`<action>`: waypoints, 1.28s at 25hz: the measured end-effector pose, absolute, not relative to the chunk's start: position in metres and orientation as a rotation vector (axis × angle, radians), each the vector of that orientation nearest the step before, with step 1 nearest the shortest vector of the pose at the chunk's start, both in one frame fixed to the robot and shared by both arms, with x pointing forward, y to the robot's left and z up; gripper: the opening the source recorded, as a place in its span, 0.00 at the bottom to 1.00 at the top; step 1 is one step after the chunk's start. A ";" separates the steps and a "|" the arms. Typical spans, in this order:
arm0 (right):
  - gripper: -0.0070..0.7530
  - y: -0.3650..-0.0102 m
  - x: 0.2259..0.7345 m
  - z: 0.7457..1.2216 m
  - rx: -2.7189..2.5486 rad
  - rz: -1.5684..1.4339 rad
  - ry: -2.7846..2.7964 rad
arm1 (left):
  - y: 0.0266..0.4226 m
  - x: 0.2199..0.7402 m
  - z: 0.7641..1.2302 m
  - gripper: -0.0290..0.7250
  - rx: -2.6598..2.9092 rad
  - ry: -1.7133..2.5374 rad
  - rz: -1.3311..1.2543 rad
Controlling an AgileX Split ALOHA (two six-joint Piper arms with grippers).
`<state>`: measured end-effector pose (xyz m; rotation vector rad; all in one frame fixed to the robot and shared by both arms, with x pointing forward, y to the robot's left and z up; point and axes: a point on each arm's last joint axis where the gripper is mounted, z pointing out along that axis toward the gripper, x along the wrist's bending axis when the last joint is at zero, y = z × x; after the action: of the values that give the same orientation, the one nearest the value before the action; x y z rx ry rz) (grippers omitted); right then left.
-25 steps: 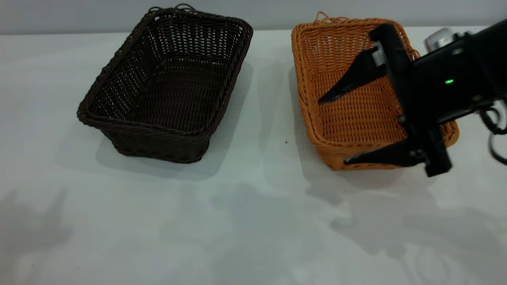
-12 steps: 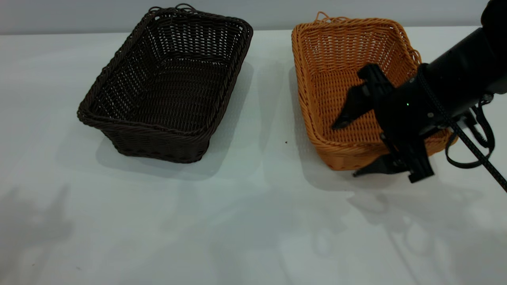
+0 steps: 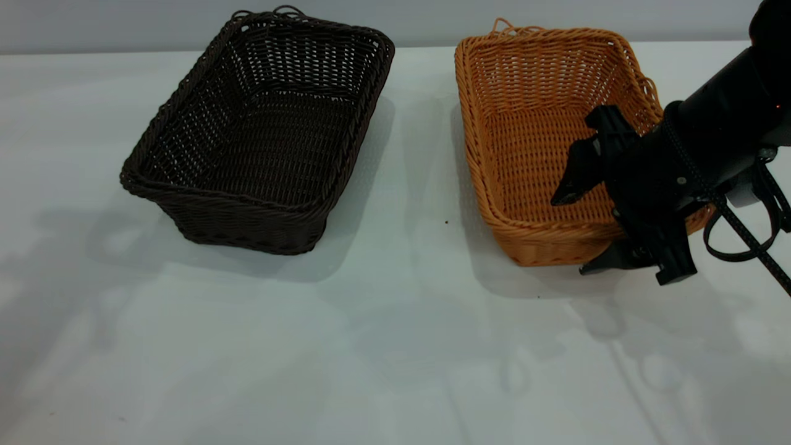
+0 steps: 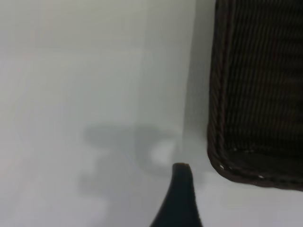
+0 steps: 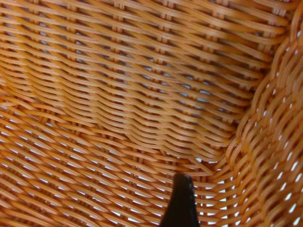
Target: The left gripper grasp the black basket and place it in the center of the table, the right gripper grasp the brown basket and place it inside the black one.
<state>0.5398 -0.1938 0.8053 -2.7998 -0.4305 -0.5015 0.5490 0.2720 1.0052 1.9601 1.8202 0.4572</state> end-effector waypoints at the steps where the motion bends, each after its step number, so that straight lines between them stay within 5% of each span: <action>1: 0.73 -0.194 0.540 0.805 -2.800 -0.502 -0.434 | 0.270 0.561 1.001 0.81 1.977 1.828 0.439; 15: 0.73 -0.193 0.540 0.805 -2.790 -0.513 -0.505 | 0.214 0.675 0.918 0.81 2.255 1.764 0.241; 28: 0.73 -0.194 0.540 0.805 -2.791 -0.514 -0.514 | 0.216 0.685 0.849 0.81 2.333 1.864 0.187; 32: 0.65 -0.194 0.540 0.805 -2.799 -0.514 -0.515 | 0.214 0.684 0.828 0.75 2.350 1.875 0.156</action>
<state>0.5398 -0.1942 0.8052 -2.7986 -0.5152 -0.5144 0.6837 0.2137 0.8281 2.3497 1.8753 0.1562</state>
